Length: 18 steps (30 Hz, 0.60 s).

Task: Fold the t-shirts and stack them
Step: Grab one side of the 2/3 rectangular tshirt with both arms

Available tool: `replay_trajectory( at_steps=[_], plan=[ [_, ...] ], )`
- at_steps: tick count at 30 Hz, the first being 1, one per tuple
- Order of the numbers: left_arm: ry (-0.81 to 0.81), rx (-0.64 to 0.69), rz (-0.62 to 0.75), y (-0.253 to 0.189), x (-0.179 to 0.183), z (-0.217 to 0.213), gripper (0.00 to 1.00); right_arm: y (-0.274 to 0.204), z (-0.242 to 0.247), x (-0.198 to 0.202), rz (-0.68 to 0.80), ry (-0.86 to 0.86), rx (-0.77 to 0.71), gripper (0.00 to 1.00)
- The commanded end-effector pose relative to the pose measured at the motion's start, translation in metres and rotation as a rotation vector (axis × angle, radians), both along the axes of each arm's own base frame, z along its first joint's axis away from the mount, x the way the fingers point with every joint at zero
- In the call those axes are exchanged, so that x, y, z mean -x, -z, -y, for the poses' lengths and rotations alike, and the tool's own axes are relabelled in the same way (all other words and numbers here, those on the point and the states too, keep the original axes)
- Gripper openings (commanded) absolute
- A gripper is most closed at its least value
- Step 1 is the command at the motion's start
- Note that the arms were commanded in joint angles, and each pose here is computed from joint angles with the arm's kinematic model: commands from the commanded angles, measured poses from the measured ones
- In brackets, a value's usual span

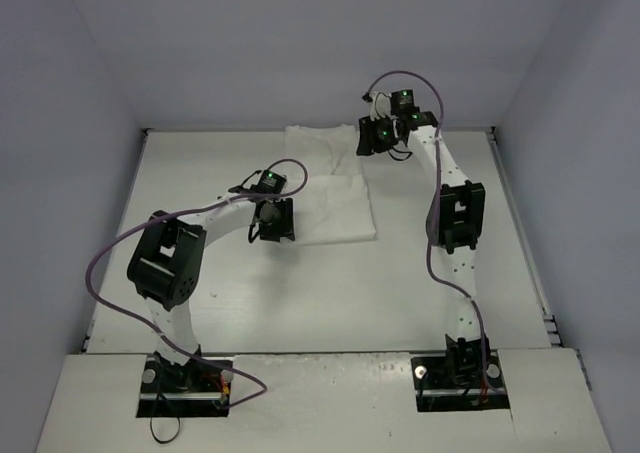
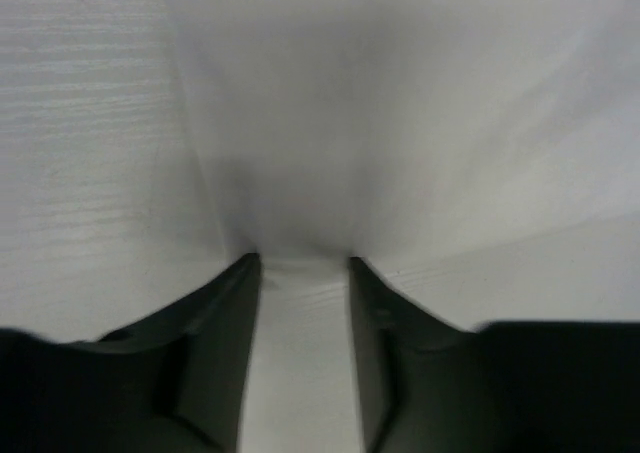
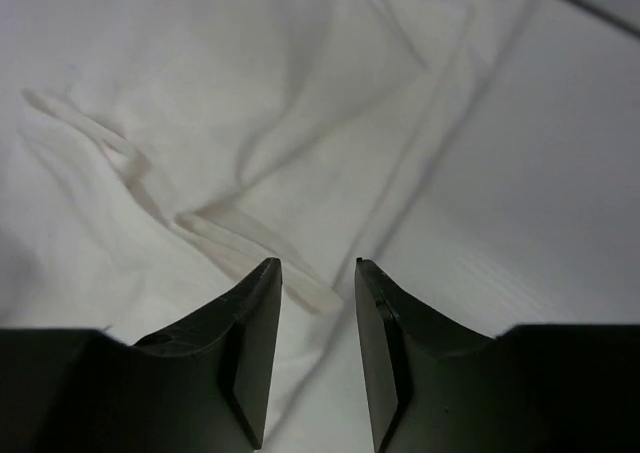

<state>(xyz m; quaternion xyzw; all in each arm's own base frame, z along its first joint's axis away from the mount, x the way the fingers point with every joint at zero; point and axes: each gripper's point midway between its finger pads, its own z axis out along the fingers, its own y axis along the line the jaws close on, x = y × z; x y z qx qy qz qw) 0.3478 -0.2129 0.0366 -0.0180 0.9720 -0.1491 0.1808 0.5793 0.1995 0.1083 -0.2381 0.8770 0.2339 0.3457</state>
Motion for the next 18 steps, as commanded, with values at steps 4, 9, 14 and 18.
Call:
replay_trajectory(
  at_steps=[4, 9, 14, 18],
  plan=[
    [-0.079, 0.018, 0.198, -0.105, -0.012, -0.016, 0.58, -0.044, 0.047, 0.066, 0.017, 0.301, 0.137, 0.45],
    [-0.103, 0.006, 0.110, -0.078, 0.004, -0.022, 0.59, -0.030, 0.067, 0.122, -0.051, 0.504, 0.091, 0.68],
    [-0.105, 0.010, 0.047, -0.049, 0.008, -0.018, 0.59, 0.006, 0.071, 0.180, -0.133, 0.602, 0.068, 0.71],
    [-0.108, -0.004, 0.021, -0.033, 0.004, -0.017, 0.58, 0.025, 0.058, 0.196, -0.172, 0.607, 0.021, 0.69]
  ],
)
